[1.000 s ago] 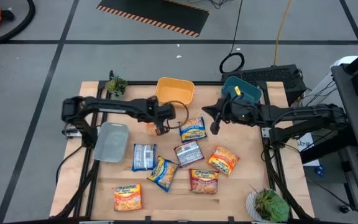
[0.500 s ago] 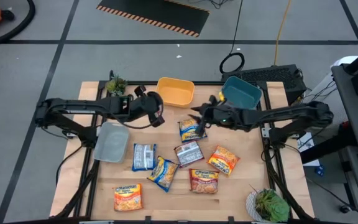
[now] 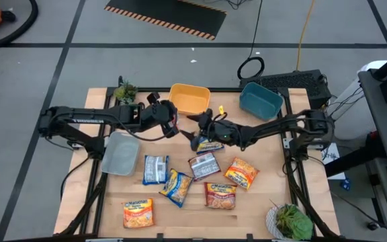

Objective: Sort Maruchan noodles
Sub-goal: Put the top left orange bag into the yellow bin

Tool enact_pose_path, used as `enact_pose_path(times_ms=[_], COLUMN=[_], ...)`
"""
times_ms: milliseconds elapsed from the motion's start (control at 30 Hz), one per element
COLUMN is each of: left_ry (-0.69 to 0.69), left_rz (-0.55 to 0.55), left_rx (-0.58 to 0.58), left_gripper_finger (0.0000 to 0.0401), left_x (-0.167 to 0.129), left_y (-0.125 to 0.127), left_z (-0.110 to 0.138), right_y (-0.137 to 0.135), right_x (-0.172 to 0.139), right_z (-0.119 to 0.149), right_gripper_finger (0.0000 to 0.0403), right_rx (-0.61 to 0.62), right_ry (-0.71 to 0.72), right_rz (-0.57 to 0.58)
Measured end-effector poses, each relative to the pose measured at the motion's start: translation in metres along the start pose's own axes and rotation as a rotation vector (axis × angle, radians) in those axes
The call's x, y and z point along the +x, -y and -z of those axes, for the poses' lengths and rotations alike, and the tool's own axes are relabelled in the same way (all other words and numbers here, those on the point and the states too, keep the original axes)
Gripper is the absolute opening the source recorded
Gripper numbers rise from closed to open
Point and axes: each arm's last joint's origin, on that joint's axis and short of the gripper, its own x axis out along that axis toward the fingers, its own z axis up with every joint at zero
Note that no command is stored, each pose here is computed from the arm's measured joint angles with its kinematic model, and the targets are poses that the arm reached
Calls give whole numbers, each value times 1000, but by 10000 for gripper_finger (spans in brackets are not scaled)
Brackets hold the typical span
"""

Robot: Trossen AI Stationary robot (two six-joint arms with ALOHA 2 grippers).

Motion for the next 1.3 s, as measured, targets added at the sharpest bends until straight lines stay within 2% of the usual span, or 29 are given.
enact_pose_path(times_ms=[133, 333, 467, 600, 767, 867, 1067, 1300], left_ry=[1, 1, 2, 14, 31, 31, 19, -29], left_rz=[0, 3, 5, 52, 124, 131, 146, 135], left_rx=[0, -4, -17, -32, -51, -46, -28, -14], left_gripper_finger=[0, 0, 0, 0, 0, 0, 0, 4], left_x=[0, 0, 0, 0, -1, -2, -5, -6], left_y=[0, 0, 0, 2, 4, 6, 11, 11], left_z=[0, 0, 0, -2, -4, -4, -2, 3], right_y=[-15, -22, -22, -19, -18, -18, -16, -12], right_x=[11, 21, 25, 30, 34, 34, 32, 33], right_z=[4, 17, 21, 29, 32, 31, 27, 27], right_gripper_finger=[335, 334, 334, 323, 286, 259, 208, 149], right_rx=[-60, -130, -138, -153, -158, -181, -258, -303], right_ry=[-1, -15, -18, -7, 36, 40, 39, 31], right_rz=[9, 182, 184, 190, 191, 192, 274, 282])
